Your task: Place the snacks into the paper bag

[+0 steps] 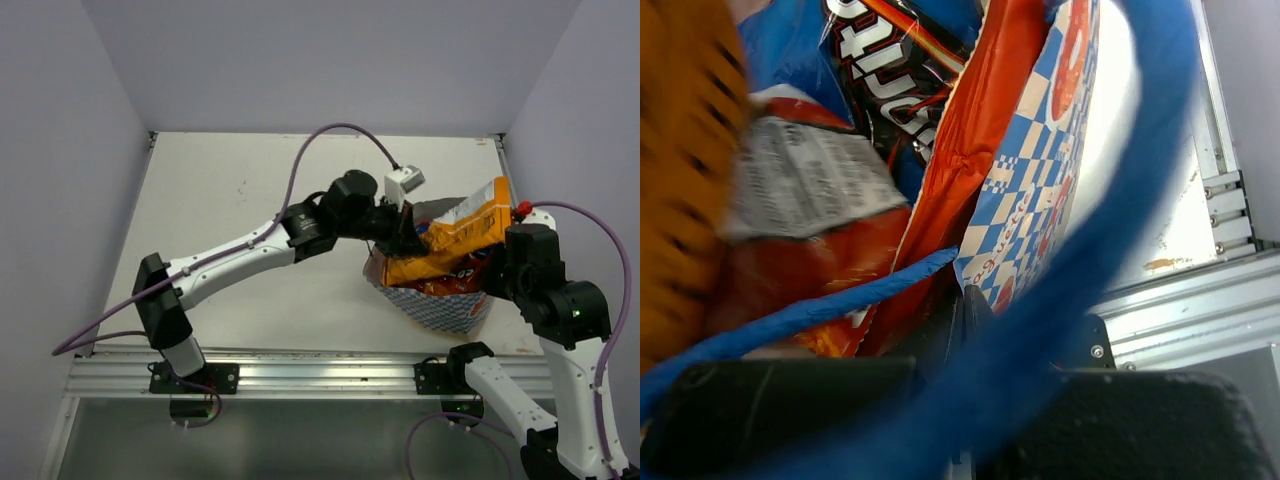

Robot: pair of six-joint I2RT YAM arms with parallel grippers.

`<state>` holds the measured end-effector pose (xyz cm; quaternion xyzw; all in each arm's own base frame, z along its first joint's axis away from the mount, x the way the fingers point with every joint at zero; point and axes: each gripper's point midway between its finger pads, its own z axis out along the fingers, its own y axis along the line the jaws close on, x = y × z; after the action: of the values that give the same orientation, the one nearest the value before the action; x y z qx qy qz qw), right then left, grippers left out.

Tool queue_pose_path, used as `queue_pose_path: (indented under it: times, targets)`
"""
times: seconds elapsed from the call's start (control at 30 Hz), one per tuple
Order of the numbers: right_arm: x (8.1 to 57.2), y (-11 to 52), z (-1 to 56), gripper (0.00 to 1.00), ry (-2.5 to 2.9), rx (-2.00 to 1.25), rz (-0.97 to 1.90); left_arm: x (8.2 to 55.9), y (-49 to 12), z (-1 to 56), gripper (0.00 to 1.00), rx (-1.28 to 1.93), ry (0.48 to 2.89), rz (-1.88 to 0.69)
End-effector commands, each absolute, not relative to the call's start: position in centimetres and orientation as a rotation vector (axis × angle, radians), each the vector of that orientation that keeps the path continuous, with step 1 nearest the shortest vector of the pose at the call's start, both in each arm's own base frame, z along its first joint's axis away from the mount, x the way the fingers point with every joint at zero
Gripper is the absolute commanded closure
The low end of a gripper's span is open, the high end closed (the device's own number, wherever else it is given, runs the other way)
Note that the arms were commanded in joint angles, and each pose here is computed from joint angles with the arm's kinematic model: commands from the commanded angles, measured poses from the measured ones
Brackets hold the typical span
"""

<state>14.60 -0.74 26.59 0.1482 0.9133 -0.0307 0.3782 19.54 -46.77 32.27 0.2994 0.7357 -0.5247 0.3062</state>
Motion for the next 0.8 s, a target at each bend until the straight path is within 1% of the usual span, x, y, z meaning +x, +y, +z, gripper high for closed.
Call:
queue_pose_path:
  times: [0.0, 0.03, 0.1, 0.13, 0.17, 0.27, 0.43, 0.53, 0.63, 0.77]
  targets:
    - [14.3, -0.5, 28.2, 1.0, 2.288, 0.39, -0.032, 18.0, -49.3, 32.5, 1.0, 0.904, 1.878, -1.354]
    - [14.3, -0.5, 28.3, 1.0, 2.286, 0.393, -0.032, 18.2, -49.5, 31.8, 1.0, 0.916, 1.907, -1.325]
    - [14.0, -0.6, 28.4, 1.0, 2.283, 0.393, -0.034, 18.8, -50.6, 28.7, 1.0, 0.97, 1.964, -1.219]
    - [13.9, -0.7, 28.4, 1.0, 2.282, 0.396, -0.038, 19.0, -50.6, 28.7, 1.0, 0.99, 1.997, -1.158]
    - [13.8, -0.7, 28.4, 1.0, 2.28, 0.396, -0.037, 19.4, -51.5, 26.1, 1.0, 1.011, 2.048, -1.064]
    - [13.7, -0.6, 28.3, 1.0, 2.281, 0.398, -0.029, 20.3, -52.9, 23.8, 1.0, 1.063, 2.088, -0.924]
    - [13.5, -0.7, 28.6, 1.0, 2.276, 0.4, -0.028, 23.2, -54.0, 20.1, 1.0, 1.034, 2.184, -0.716]
    - [13.1, -1.0, 28.8, 1.0, 2.276, 0.397, -0.043, 23.5, -51.6, 15.7, 1.0, 1.07, 2.298, -0.528]
    - [12.9, -1.3, 28.9, 1.0, 2.273, 0.394, -0.059, 22.5, -48.4, 11.5, 1.0, 1.146, 2.405, -0.373]
    - [12.9, -1.3, 29.0, 1.0, 2.27, 0.395, -0.064, 21.9, -45.8, 9.6, 1.0, 1.222, 2.415, -0.198]
